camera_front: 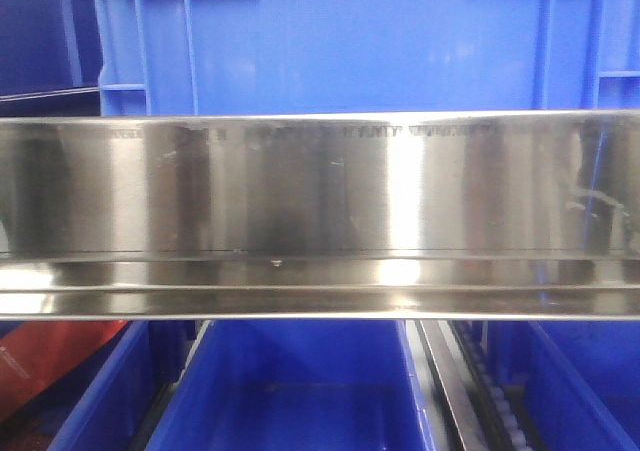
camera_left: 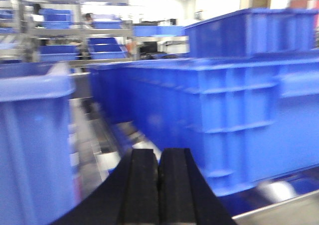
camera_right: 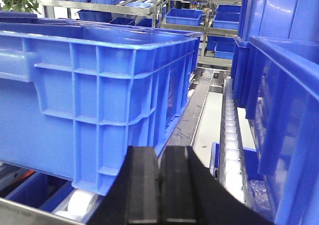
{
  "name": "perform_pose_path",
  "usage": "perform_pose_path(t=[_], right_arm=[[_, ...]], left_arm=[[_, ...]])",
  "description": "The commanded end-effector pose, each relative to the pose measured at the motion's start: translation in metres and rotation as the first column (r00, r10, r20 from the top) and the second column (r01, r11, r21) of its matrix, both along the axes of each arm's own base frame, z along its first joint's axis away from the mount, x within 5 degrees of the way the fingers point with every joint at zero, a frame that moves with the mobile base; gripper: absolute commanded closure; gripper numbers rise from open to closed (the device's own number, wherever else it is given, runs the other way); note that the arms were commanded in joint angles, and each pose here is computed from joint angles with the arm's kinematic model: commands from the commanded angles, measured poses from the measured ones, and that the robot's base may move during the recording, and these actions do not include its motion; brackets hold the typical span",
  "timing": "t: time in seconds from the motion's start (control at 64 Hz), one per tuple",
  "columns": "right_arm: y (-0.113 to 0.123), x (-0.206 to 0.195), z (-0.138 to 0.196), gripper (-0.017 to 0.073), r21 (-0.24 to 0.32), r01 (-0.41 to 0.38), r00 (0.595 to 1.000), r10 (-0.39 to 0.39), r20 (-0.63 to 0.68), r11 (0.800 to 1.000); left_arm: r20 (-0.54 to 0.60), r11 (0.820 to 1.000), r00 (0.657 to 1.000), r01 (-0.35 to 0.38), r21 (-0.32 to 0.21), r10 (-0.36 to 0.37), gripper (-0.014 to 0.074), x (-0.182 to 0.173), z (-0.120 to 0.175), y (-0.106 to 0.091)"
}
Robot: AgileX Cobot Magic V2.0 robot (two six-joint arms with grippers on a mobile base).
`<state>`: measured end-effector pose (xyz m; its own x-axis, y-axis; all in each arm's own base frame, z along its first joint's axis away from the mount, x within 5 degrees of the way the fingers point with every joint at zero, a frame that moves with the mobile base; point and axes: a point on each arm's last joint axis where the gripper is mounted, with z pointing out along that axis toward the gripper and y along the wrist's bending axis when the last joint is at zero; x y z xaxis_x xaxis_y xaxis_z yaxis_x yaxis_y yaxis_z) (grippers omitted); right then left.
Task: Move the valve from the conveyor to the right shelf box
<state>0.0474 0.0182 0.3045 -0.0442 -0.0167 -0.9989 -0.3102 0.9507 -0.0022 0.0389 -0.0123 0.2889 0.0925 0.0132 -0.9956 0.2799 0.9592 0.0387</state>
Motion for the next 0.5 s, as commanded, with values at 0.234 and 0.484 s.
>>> perform_pose_path(t=[0.234,0.484], right_arm=[[-0.001,0.000,0.002,0.0713,-0.003,0.010,0.999,-0.010,0.031,1.000],[-0.001,0.000,0.002,0.0713,-0.003,0.010,0.999,-0.010,0.031,1.000]], left_arm=[[0.001,0.968,0.969,-0.249,0.010,0.249,0.0704,0.017,-0.048,0.010],[0.026,0.956,0.956,-0.293,0.004,0.293,0.0704,0.021,-0.072,0.013]])
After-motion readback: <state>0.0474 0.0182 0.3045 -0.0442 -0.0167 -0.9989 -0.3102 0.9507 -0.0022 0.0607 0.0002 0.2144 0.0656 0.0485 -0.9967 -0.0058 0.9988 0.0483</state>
